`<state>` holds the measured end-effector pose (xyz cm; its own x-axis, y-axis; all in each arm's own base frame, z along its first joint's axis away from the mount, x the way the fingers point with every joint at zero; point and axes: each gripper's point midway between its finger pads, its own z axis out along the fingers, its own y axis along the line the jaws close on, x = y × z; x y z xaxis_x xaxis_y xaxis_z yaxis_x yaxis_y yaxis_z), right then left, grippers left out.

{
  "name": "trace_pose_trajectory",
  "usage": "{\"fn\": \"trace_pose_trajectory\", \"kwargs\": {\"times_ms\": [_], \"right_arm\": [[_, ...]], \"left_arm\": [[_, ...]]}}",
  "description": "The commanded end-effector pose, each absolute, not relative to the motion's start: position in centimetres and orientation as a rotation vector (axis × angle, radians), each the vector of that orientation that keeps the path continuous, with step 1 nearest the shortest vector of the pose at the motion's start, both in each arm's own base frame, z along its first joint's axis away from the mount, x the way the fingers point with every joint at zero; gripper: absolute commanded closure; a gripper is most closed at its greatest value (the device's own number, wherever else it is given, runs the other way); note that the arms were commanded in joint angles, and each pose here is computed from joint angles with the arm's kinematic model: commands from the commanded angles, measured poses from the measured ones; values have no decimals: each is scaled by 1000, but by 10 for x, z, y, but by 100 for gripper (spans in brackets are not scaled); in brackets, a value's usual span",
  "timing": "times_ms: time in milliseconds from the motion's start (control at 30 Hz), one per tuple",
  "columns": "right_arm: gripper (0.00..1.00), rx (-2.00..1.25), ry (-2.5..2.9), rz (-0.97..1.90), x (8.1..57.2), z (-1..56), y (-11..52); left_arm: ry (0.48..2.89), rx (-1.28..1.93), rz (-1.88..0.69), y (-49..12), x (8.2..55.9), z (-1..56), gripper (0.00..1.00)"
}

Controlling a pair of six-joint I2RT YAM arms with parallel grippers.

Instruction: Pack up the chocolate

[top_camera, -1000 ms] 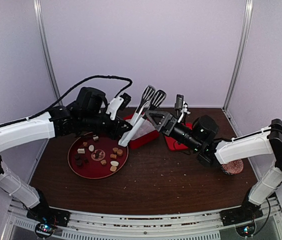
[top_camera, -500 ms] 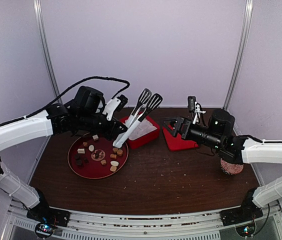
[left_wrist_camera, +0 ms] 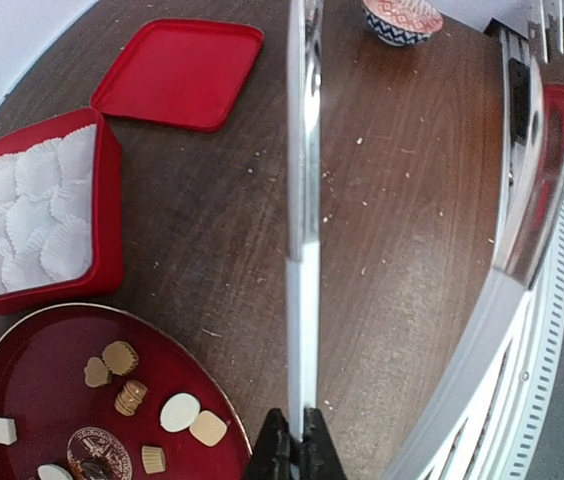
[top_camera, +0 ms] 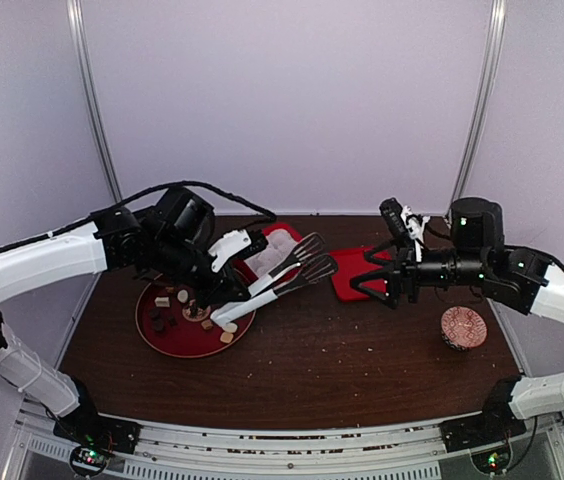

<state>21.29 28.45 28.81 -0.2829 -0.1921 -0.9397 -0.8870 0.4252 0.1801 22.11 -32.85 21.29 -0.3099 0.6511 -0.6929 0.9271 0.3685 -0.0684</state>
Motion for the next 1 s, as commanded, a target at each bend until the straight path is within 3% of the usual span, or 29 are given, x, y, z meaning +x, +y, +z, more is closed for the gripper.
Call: {"fn": "trace_pose_trajectory", "kwargs": {"times_ms": [0, 267, 567, 700, 800, 867, 900, 967], "right_arm": [[16, -1199, 1702, 928, 177, 277, 289], [29, -1323, 1681, 936, 153, 276, 308], [69, -1376, 1643, 994, 138, 282, 322], [99, -1374, 1649, 986, 138, 280, 322], [100, -1365, 1631, 979, 137, 284, 321], [100, -1360, 1607, 973, 135, 289, 319], [100, -1362, 1594, 975, 133, 291, 318], [100, -1369, 1573, 976, 129, 295, 316]], "left_arm": [[1983, 1481, -678, -339, 206, 222, 100], [1965, 1569, -712, -355, 191, 217, 100], [1921, 1602, -729, -363, 181, 220, 100], [1875, 1581, -762, -364, 178, 231, 100], [1824, 1537, -794, -366, 177, 244, 100], [1792, 1499, -821, -365, 175, 253, 82], [1778, 1482, -836, -364, 174, 258, 64], [1746, 1438, -869, -363, 171, 268, 37]]}}
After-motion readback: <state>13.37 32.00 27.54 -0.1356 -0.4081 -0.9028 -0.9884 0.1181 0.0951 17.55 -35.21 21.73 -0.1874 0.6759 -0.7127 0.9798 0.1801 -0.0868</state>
